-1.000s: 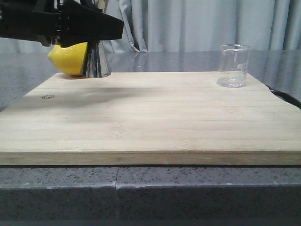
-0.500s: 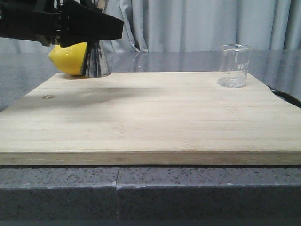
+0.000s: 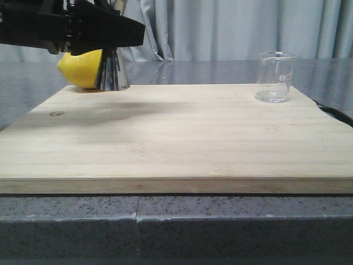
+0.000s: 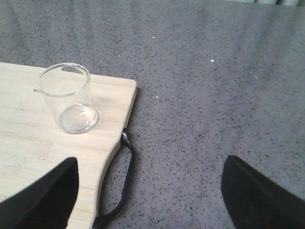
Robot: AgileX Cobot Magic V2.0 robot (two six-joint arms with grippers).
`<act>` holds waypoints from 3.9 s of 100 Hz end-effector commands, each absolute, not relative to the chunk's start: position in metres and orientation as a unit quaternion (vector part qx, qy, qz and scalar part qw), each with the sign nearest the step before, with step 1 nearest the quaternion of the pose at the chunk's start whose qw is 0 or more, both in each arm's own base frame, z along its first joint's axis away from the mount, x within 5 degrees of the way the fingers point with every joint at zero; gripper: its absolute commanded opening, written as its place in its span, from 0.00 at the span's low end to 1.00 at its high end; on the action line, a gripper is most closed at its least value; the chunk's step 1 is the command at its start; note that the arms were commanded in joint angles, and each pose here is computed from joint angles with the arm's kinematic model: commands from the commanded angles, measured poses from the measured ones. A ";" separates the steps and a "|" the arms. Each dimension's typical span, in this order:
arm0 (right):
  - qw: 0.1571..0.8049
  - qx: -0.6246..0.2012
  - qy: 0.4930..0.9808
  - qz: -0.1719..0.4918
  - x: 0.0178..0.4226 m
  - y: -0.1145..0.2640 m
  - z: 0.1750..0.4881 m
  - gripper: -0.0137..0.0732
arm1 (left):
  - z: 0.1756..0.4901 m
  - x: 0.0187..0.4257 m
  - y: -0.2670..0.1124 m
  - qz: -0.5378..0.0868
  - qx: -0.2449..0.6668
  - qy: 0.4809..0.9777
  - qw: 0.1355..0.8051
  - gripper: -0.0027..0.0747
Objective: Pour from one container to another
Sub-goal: 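Lower the steel jigger onto the board with the left gripper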
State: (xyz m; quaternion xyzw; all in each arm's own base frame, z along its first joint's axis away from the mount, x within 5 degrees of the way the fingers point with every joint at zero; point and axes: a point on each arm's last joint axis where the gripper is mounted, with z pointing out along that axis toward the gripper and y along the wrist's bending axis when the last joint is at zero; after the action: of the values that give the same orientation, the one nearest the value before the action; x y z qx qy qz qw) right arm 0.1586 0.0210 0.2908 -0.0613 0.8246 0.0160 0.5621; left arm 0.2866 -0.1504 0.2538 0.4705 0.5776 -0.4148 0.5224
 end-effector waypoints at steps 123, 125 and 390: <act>0.603 -0.075 0.794 0.018 0.161 0.023 0.309 0.80 | 0.283 0.289 -0.156 -0.448 0.462 0.512 0.569 0.29; 0.603 -0.075 0.794 0.018 0.161 0.023 0.309 0.80 | 0.284 0.290 -0.156 -0.448 0.462 0.510 0.570 0.29; 0.620 -0.078 0.780 0.024 0.162 0.025 0.313 0.80 | 0.264 0.309 -0.178 -0.414 0.499 0.581 0.492 0.78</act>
State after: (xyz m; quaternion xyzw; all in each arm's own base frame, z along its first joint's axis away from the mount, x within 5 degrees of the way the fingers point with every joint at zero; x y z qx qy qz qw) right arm 0.1595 0.0219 0.2933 -0.0649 0.8159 0.0190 0.5743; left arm 0.3158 -0.1776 0.2255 0.5000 0.5979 -0.4207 0.4642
